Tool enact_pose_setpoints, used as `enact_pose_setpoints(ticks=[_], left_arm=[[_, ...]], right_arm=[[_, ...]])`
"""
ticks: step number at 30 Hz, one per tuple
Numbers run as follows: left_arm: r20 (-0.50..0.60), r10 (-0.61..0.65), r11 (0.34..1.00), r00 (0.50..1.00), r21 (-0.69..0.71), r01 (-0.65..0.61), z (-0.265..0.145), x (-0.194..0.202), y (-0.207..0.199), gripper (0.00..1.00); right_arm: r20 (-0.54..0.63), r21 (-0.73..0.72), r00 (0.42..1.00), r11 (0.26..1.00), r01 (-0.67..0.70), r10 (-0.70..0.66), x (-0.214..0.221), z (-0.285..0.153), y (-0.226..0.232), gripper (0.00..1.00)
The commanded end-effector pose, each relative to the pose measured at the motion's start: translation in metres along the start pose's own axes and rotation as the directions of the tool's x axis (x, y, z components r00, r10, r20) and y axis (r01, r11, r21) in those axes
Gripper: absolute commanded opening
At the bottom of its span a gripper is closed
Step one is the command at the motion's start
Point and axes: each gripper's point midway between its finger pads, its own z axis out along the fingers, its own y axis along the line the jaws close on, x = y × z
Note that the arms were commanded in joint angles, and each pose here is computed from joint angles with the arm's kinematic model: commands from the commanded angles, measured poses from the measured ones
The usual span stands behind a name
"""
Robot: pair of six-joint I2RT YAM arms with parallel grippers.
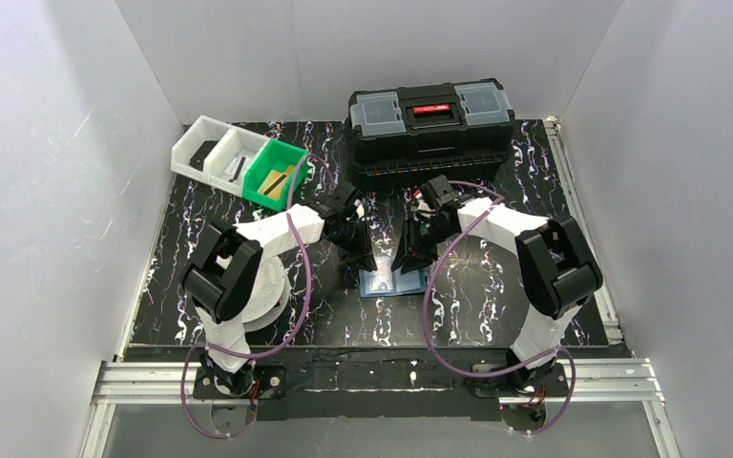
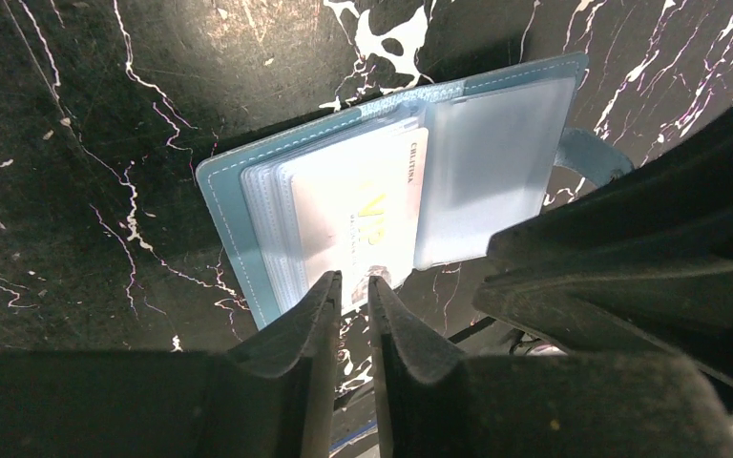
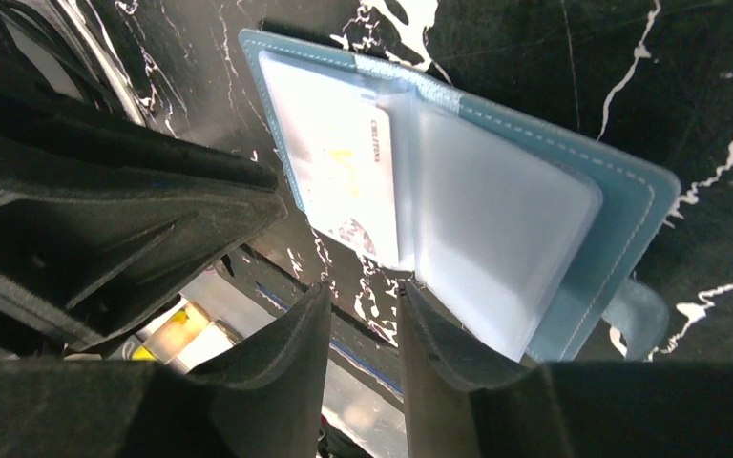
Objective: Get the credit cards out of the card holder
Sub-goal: Remove the credit card from the card holder.
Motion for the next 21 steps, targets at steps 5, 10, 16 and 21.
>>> enact_pose_setpoints(ticks=[5, 10, 16, 21], left_arm=[[-0.019, 0.011, 0.999, 1.0, -0.032, -0.011, 0.005, 0.004, 0.009, 0.11], [-0.027, 0.009, 0.999, 1.0, -0.043, -0.011, 0.008, 0.006, 0.012, 0.08], [-0.035, 0.009, 0.998, 0.999, -0.056, -0.011, 0.01, 0.008, 0.014, 0.07], [-0.066, 0.008, 0.995, 0.998, -0.098, -0.015, 0.022, 0.016, 0.018, 0.04]], right_arm=[[-0.018, -0.042, 1.0, 0.999, -0.009, 0.008, -0.005, 0.016, 0.001, 0.39], [-0.037, -0.047, 0.999, 0.998, -0.032, 0.03, -0.001, 0.026, -0.008, 0.38], [-0.045, -0.055, 0.997, 0.997, -0.063, 0.06, 0.001, 0.031, -0.018, 0.38], [-0.046, -0.074, 0.996, 0.994, -0.085, 0.081, 0.0, 0.034, -0.022, 0.38]])
